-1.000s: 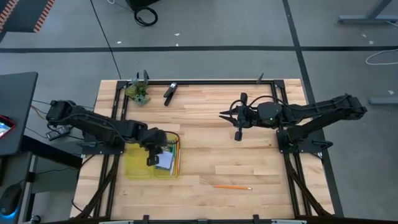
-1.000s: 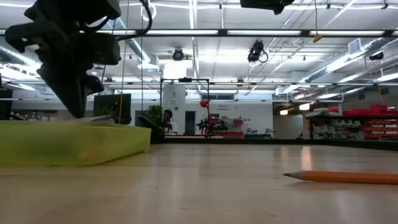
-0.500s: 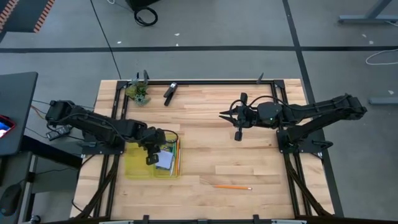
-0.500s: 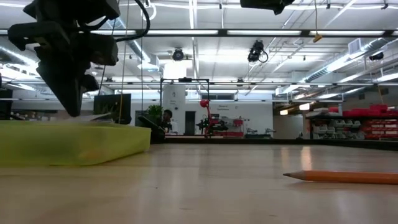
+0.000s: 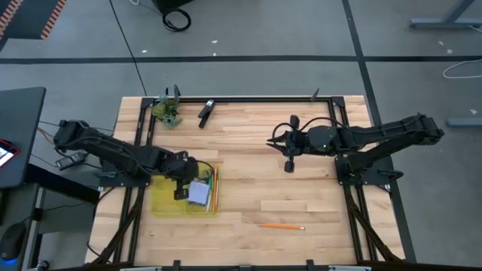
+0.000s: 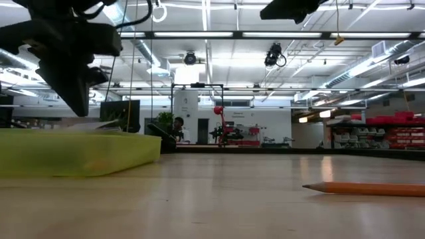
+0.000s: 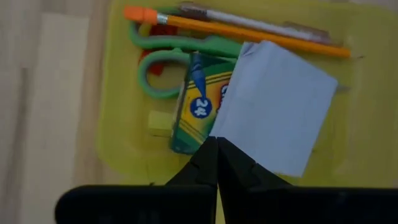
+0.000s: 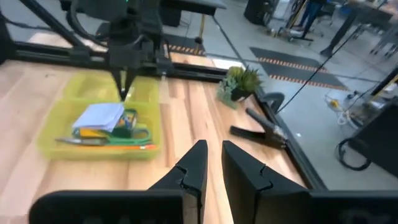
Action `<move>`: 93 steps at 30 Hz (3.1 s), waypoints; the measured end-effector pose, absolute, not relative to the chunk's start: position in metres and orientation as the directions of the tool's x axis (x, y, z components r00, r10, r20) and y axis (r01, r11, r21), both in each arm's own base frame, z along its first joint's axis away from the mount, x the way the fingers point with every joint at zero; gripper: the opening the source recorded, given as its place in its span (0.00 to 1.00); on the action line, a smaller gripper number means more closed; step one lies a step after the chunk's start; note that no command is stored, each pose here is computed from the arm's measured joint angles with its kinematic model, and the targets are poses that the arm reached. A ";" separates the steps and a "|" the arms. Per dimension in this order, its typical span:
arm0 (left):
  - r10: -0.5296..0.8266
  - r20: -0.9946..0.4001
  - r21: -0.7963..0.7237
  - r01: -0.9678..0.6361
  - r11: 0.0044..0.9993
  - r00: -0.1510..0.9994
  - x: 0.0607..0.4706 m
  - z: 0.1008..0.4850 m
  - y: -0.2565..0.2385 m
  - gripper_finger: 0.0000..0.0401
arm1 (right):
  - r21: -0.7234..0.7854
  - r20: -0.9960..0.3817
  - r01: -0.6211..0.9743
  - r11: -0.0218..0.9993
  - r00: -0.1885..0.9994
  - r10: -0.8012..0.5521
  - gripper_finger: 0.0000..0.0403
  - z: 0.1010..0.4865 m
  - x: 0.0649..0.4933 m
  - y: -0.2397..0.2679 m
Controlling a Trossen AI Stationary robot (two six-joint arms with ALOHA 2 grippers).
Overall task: Pack school essentials
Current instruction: Put the orange pencil into the yellow pencil box
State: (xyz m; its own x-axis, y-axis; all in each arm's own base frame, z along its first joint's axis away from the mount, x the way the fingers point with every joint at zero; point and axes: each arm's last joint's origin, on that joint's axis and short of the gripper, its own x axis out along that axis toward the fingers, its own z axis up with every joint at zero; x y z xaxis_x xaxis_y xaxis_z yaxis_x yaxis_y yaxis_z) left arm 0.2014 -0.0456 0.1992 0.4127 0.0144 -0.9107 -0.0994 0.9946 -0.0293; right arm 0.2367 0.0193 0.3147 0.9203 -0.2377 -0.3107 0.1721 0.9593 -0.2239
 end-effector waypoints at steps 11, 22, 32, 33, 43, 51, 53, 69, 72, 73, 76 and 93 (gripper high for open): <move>0.059 -0.869 0.040 -0.047 0.998 0.492 0.192 0.194 -0.057 0.01 | -0.197 -0.377 0.109 0.974 0.909 -0.178 0.14 0.296 0.257 0.021; 0.041 -0.722 -0.010 -0.070 0.997 0.691 0.173 0.213 -0.041 0.01 | -0.092 -0.441 0.058 0.994 0.893 -0.093 0.16 0.282 0.269 0.012; 0.038 -0.535 -0.084 -0.098 0.992 0.844 0.155 0.208 -0.030 0.01 | -0.025 -0.562 0.043 0.999 0.826 -0.050 0.27 0.251 0.285 0.024; 0.045 -0.523 -0.084 -0.104 0.991 0.851 0.152 0.207 -0.029 0.01 | -0.016 -0.568 0.044 0.999 0.822 -0.045 0.29 0.249 0.286 0.026; 0.097 -0.360 -0.106 -0.144 0.984 0.928 0.131 0.207 -0.021 0.01 | 0.053 -0.655 0.062 0.997 0.755 -0.012 0.35 0.223 0.294 0.042; 0.133 -0.275 -0.136 -0.175 0.975 0.952 0.119 0.194 -0.014 0.01 | 0.089 -0.692 0.093 0.992 0.722 -0.005 0.35 0.209 0.299 0.048; 0.136 -0.266 -0.129 -0.175 0.976 0.954 0.116 0.189 -0.013 0.01 | 0.099 -0.688 0.100 0.990 0.726 -0.004 0.35 0.207 0.302 0.049; 0.133 -0.175 -0.167 -0.163 0.972 0.975 0.106 0.166 -0.011 0.01 | 0.076 -0.744 0.105 0.992 0.668 -0.014 0.36 0.183 0.321 0.052; 0.126 -0.168 -0.178 -0.156 0.972 0.978 0.106 0.164 -0.012 0.01 | 0.079 -0.737 0.105 0.991 0.675 -0.013 0.36 0.183 0.322 0.053; 0.126 -0.165 -0.180 -0.155 0.971 0.978 0.106 0.163 -0.012 0.01 | 0.081 -0.733 0.105 0.991 0.680 -0.012 0.36 0.183 0.323 0.053; 0.120 -0.138 -0.192 -0.145 0.971 0.983 0.107 0.160 -0.012 0.01 | 0.085 -0.726 0.104 0.991 0.687 -0.010 0.36 0.184 0.323 0.053; 0.091 -0.119 -0.194 -0.113 0.974 0.989 0.107 0.157 -0.013 0.01 | 0.088 -0.710 0.098 0.991 0.704 -0.007 0.36 0.186 0.325 0.053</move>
